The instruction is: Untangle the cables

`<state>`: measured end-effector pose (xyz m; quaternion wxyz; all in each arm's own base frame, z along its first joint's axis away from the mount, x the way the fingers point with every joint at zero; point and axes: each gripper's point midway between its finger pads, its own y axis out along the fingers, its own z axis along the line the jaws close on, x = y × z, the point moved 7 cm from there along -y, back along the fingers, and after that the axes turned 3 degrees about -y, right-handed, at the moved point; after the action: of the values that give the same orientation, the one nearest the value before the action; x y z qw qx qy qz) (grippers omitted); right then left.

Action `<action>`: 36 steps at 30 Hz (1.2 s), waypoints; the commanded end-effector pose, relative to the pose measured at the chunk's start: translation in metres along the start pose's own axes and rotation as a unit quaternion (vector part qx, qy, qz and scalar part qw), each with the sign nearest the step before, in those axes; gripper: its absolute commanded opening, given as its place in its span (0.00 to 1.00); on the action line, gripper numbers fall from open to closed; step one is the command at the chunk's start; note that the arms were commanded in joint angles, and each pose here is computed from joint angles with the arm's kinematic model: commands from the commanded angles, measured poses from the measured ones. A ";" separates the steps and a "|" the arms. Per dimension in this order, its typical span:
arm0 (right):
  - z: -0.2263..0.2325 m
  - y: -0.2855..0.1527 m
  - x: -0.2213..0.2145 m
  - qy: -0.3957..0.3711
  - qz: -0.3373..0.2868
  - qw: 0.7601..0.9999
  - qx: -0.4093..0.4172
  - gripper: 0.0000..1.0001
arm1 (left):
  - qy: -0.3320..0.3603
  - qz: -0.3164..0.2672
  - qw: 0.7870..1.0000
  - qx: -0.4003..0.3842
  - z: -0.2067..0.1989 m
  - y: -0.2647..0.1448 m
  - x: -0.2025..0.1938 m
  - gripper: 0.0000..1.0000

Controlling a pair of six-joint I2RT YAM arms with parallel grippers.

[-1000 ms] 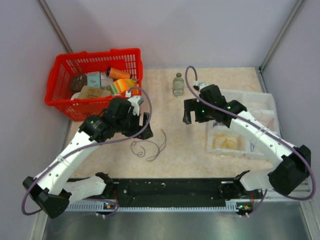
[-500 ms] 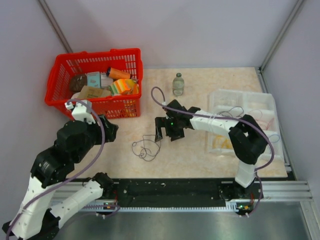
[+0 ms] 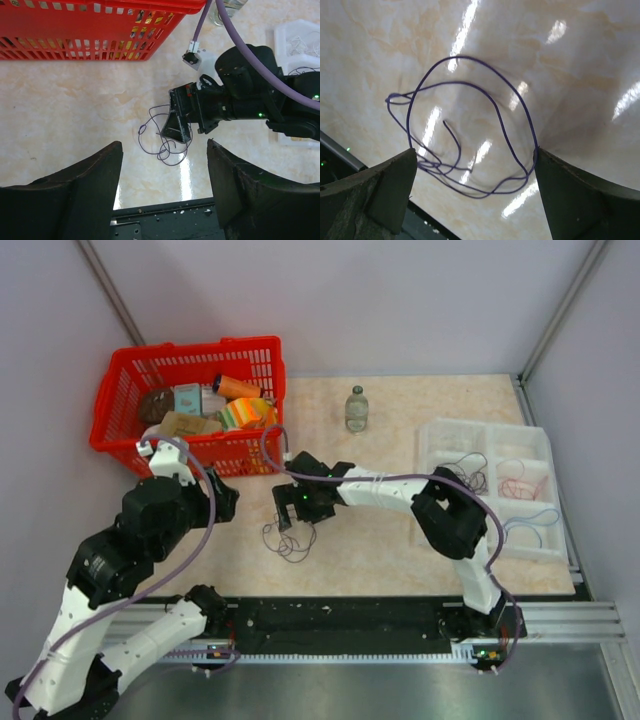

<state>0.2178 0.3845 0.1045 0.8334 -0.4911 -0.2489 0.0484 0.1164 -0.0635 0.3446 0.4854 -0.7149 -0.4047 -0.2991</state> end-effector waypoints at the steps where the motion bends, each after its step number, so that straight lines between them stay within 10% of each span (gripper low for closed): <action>1: 0.021 0.017 0.011 -0.067 -0.025 0.997 -0.017 0.97 | -0.008 -0.023 1.000 -0.008 0.000 -0.011 0.010 0.73; 16: 0.032 0.029 -0.043 -0.259 -0.003 0.949 -0.178 0.75 | 0.001 -0.023 1.000 -0.005 -0.004 -0.003 0.013 0.73; 25: 0.009 -0.003 -0.027 -0.221 -0.056 0.945 -0.234 0.00 | -0.004 -0.031 0.999 0.006 -0.003 -0.003 0.016 0.71; 36: -0.054 -0.145 0.029 -0.030 -0.192 0.966 -0.168 0.00 | -0.025 -0.090 0.995 0.026 0.007 -0.014 0.028 0.69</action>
<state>0.2237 0.3087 0.1357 0.6700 -0.6366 -0.3815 -0.0189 0.1149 -0.0493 0.3558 0.4902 -0.6829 -0.4478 -0.3045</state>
